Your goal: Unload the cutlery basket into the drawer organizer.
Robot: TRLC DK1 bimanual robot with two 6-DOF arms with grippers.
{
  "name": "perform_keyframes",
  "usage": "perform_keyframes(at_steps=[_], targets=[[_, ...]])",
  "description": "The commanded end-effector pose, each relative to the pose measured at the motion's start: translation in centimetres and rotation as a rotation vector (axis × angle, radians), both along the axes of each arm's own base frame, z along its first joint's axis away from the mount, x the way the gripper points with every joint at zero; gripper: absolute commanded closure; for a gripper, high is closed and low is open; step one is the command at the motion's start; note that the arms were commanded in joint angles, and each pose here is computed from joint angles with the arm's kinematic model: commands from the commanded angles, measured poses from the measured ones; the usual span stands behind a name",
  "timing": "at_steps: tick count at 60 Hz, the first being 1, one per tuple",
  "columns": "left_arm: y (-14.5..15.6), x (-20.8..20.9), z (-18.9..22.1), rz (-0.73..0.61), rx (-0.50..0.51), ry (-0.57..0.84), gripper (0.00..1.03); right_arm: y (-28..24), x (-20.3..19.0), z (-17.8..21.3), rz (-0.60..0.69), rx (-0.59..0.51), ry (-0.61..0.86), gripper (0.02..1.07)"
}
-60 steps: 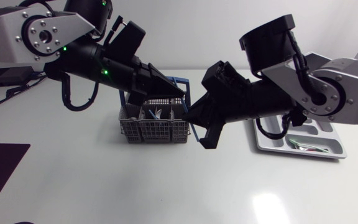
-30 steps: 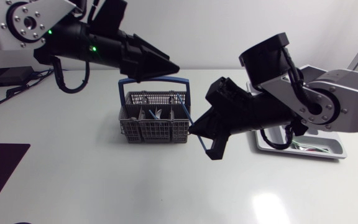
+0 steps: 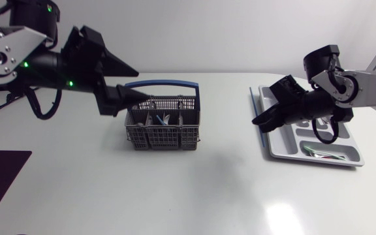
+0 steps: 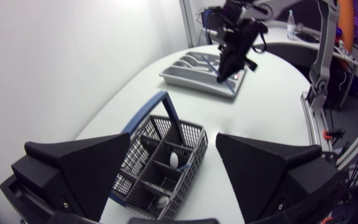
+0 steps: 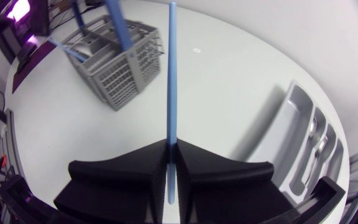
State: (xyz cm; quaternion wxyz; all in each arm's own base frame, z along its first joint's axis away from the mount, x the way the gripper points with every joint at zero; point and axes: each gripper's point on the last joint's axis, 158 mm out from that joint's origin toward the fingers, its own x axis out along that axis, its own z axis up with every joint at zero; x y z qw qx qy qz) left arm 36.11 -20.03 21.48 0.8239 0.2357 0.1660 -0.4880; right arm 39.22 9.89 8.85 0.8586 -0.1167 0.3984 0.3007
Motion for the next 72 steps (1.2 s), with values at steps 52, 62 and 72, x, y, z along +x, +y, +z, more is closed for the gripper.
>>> perform_keyframes(at_steps=[52,62,72], targets=[[-1.3,-1.6,-11.6,-0.182,0.196,-0.061,0.20,-13.3,7.1,-8.8,-0.589,0.076,0.346,0.50],[-2.4,-0.1,-11.8,-0.165,0.164,-0.086,0.39,-13.4,6.3,-8.1,-0.596,0.059,0.331,0.22],[-2.7,1.1,-11.8,-0.143,0.142,-0.101,0.59,-11.9,5.8,-7.2,-0.566,0.055,0.311,0.20]])
